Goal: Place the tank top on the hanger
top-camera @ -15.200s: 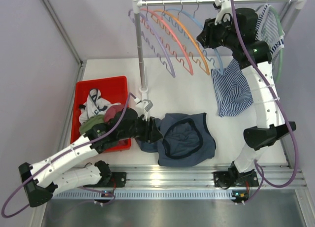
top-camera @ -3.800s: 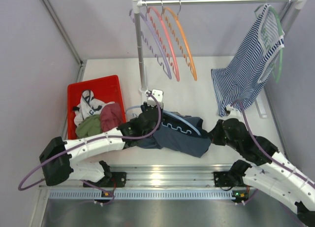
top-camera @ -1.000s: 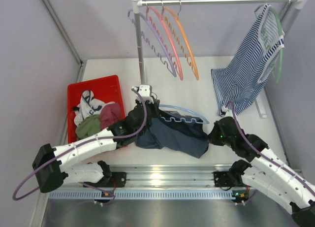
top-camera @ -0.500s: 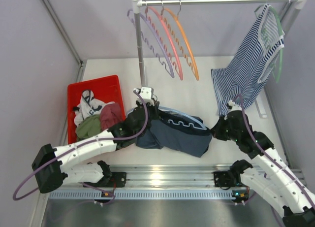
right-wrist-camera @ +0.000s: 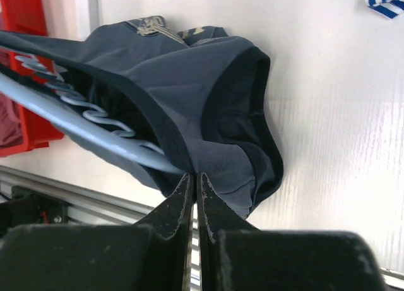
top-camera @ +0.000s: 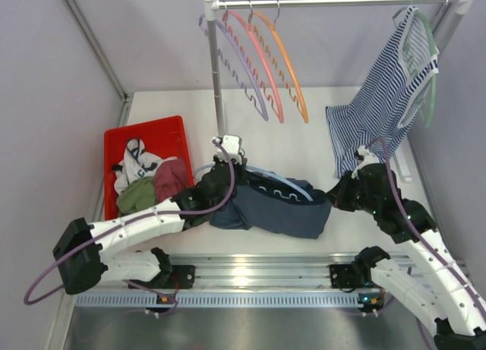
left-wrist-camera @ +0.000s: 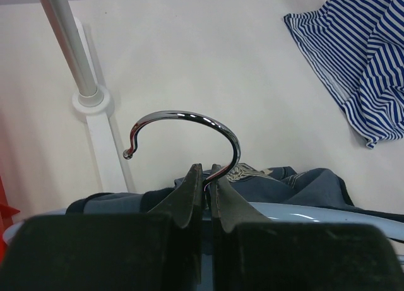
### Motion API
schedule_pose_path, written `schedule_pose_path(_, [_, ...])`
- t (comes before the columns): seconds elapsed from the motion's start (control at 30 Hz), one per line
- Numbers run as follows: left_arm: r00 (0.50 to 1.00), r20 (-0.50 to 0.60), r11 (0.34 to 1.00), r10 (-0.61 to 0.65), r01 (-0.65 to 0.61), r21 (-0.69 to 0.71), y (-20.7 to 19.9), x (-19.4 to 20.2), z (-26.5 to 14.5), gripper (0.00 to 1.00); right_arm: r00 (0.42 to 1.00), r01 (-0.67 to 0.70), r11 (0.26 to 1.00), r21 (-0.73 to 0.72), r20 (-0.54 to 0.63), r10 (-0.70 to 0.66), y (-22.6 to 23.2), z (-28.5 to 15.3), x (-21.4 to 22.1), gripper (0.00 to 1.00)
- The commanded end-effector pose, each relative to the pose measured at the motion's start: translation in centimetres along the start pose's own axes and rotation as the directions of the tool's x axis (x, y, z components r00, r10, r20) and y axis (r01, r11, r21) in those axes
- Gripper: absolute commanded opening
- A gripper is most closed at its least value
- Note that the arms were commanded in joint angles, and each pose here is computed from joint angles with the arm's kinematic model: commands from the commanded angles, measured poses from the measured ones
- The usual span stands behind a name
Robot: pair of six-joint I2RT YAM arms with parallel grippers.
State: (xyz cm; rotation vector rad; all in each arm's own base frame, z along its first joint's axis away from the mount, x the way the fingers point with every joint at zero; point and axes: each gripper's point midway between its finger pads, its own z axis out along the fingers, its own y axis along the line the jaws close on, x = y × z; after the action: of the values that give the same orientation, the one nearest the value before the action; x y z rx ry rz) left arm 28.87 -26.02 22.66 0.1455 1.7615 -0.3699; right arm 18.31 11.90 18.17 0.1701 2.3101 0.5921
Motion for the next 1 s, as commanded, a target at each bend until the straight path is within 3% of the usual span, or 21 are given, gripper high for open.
schedule_pose_path(0.0, [0.996, 0.085, 0.999, -0.031, 0.033, -0.018, 0.0, -2.6, 0.4, 0.00, 0.999, 0.021, 0.998, -0.054, 0.028, -0.019, 1.6, -1.4, -1.7, 0.00])
schedule_pose_path(0.63, [0.997, 0.075, 1.000, 0.026, -0.025, -0.012, -7.2, -3.1, 0.3, 0.00, 0.999, 0.047, 0.980, -0.191, 0.010, -0.046, 6.6, -0.4, -4.0, 0.00])
schedule_pose_path(0.97, [0.999, 0.042, 0.996, 0.001, -0.005, 0.088, -9.9, -1.9, -0.6, 0.00, 0.997, 0.074, 0.972, -0.225, 0.038, -0.067, 8.8, -0.7, -5.9, 0.00])
